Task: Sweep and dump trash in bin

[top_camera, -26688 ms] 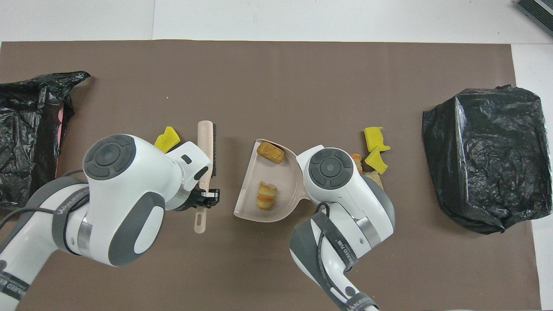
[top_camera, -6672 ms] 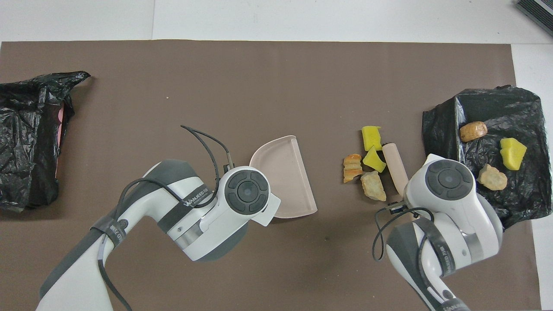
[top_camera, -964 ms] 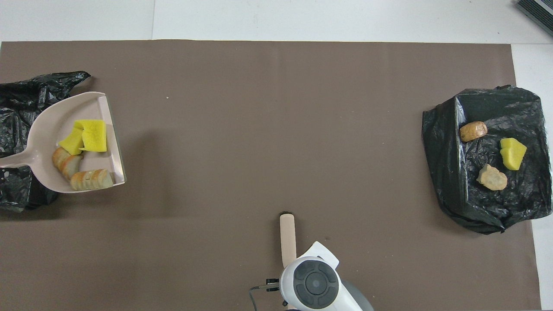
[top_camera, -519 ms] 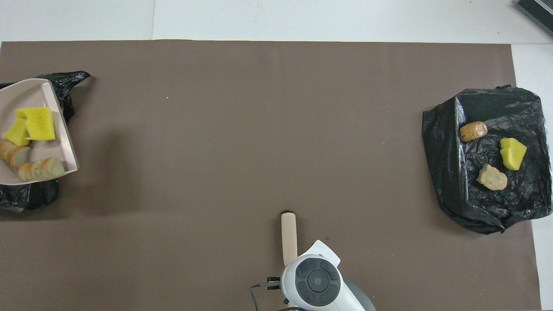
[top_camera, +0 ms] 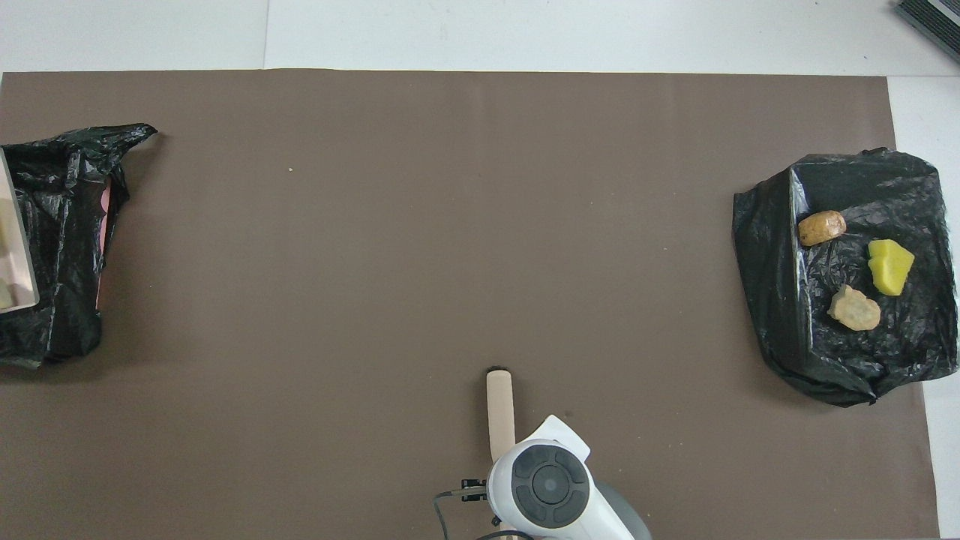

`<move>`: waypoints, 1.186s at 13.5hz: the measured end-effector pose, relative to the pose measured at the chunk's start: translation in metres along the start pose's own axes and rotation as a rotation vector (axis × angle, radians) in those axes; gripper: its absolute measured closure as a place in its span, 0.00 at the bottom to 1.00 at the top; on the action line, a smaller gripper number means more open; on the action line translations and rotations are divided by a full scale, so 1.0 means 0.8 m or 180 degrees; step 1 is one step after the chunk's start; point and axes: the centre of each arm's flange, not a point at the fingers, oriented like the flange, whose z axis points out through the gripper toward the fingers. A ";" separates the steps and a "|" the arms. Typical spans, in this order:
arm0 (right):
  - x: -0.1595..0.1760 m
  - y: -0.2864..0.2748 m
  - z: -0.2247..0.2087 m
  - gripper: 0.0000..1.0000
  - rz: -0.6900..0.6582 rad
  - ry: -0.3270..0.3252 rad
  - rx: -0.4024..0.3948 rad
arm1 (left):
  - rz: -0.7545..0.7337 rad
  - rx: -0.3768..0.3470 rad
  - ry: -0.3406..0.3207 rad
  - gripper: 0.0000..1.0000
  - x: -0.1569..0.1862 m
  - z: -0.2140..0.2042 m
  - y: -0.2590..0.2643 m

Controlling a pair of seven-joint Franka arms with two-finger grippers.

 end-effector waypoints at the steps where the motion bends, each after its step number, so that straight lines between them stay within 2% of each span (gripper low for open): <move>1: 0.002 -0.004 -0.003 0.25 -0.0004 0.0013 0.0016 | 0.0129 -0.0007 -0.0187 0.68 -0.004 0.005 -0.008; 3: 0.011 -0.010 -0.015 0.03 0.0003 0.0054 0.0069 | 0.0370 -0.0010 -0.0574 0.68 -0.001 0.005 -0.022; 4: 0.020 -0.009 -0.024 0.00 0.0037 0.0086 0.0105 | 0.0476 0.0012 -0.0729 0.68 0.003 0.003 -0.027; 6: 0.046 0.006 -0.044 0.00 0.0105 0.0199 0.0131 | 0.0673 0.0063 -0.1037 0.68 0.014 -0.001 -0.039; 8: 0.078 0.030 -0.069 0.00 0.0218 0.0353 0.0130 | 0.0776 0.0070 -0.1256 0.68 0.024 0.001 -0.047; 12: 0.165 0.101 -0.143 0.00 0.0459 0.0712 0.0214 | 0.0754 0.0062 -0.1723 0.68 0.030 -0.005 -0.053; 16: 0.195 0.123 -0.203 0.00 0.0368 0.1019 -0.0077 | 0.0642 0.0118 -0.2041 0.68 0.040 -0.013 -0.058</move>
